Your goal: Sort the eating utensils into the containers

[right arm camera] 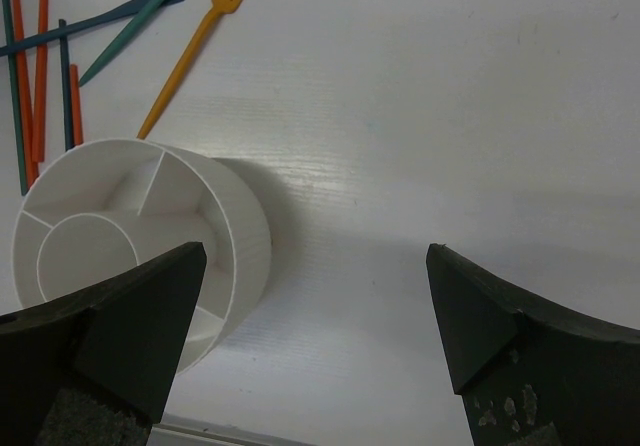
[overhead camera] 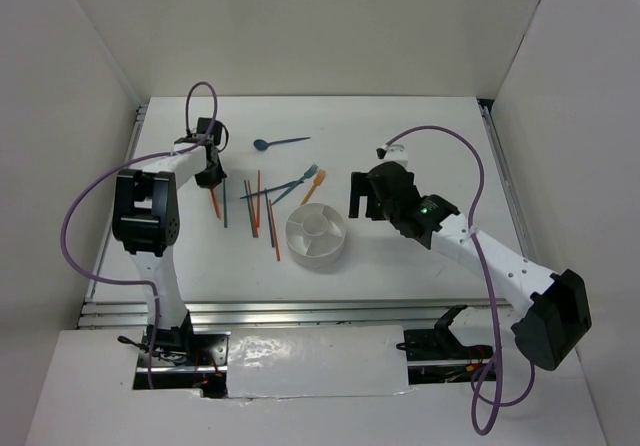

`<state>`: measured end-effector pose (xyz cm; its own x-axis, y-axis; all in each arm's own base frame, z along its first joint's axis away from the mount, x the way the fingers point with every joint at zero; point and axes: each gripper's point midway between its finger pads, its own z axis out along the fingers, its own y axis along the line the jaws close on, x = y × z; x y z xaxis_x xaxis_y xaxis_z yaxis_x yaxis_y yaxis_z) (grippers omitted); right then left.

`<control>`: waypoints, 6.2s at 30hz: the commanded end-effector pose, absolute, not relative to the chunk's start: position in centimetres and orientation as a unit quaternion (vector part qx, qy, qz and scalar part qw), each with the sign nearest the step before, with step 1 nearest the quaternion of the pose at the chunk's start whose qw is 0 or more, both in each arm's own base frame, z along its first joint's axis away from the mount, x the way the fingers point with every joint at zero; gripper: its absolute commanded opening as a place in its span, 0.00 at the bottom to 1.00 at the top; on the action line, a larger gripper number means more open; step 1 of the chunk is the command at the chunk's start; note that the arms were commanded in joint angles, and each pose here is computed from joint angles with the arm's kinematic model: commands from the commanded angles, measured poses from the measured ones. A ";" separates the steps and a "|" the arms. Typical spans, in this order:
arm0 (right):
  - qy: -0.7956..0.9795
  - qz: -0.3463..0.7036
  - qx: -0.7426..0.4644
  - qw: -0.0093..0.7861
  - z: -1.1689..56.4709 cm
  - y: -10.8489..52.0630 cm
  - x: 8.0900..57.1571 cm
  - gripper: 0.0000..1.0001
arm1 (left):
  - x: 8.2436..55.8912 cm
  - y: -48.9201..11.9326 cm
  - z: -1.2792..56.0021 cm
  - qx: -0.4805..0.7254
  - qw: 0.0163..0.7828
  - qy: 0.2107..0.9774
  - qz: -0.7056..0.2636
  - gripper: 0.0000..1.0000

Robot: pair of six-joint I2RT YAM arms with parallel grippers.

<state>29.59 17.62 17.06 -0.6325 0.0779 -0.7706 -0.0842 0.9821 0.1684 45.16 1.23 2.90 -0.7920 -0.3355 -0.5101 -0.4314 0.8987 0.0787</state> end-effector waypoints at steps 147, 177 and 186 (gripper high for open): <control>0.790 0.116 0.143 0.584 24.1 8.3 24.9 1.00 | 40.0 1.2 4.7 -0.222 0.266 0.925 0.156 0.88; 0.790 0.143 0.132 0.582 24.8 9.7 25.4 1.00 | 38.9 7.5 8.7 -0.241 0.256 0.928 0.123 0.99; 0.772 0.169 0.125 0.600 26.1 10.4 25.7 1.00 | 36.2 10.2 6.9 -0.188 0.218 0.953 0.094 0.96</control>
